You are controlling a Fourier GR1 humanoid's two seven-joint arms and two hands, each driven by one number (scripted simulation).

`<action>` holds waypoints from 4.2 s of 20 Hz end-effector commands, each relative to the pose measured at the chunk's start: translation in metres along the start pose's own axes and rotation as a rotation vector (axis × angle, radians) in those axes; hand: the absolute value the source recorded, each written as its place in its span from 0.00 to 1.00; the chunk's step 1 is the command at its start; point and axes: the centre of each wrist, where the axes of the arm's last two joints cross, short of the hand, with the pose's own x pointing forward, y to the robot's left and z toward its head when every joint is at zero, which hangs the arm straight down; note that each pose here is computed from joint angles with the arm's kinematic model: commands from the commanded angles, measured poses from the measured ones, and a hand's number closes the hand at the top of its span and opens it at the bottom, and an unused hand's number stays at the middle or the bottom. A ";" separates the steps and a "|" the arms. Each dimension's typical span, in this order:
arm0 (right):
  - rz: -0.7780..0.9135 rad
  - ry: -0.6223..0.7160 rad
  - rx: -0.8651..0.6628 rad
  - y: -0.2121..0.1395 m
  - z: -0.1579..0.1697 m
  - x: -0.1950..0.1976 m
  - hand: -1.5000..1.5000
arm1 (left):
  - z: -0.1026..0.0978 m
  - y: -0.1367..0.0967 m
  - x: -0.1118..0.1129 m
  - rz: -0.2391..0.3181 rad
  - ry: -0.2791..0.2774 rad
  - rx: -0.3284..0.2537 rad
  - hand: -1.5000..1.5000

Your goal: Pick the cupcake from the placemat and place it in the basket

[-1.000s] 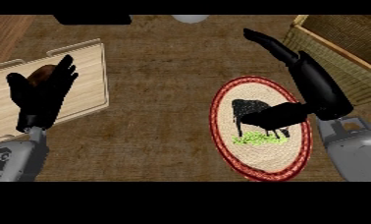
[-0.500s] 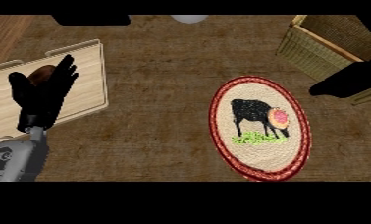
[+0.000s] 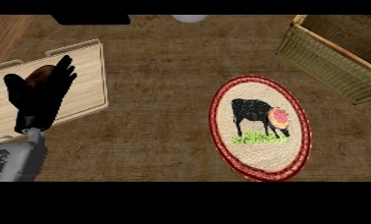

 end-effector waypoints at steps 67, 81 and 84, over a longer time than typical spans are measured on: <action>-0.139 -0.075 0.017 0.258 -0.072 -0.122 0.00 | 0.002 0.011 -0.004 0.000 -0.010 0.002 0.50; 0.003 -0.117 0.059 0.275 -0.082 -0.122 1.00 | 0.018 0.011 -0.006 -0.010 -0.004 -0.016 0.50; -0.095 0.068 -0.046 0.290 -0.113 -0.005 1.00 | -0.003 0.000 -0.008 -0.009 0.002 -0.020 0.50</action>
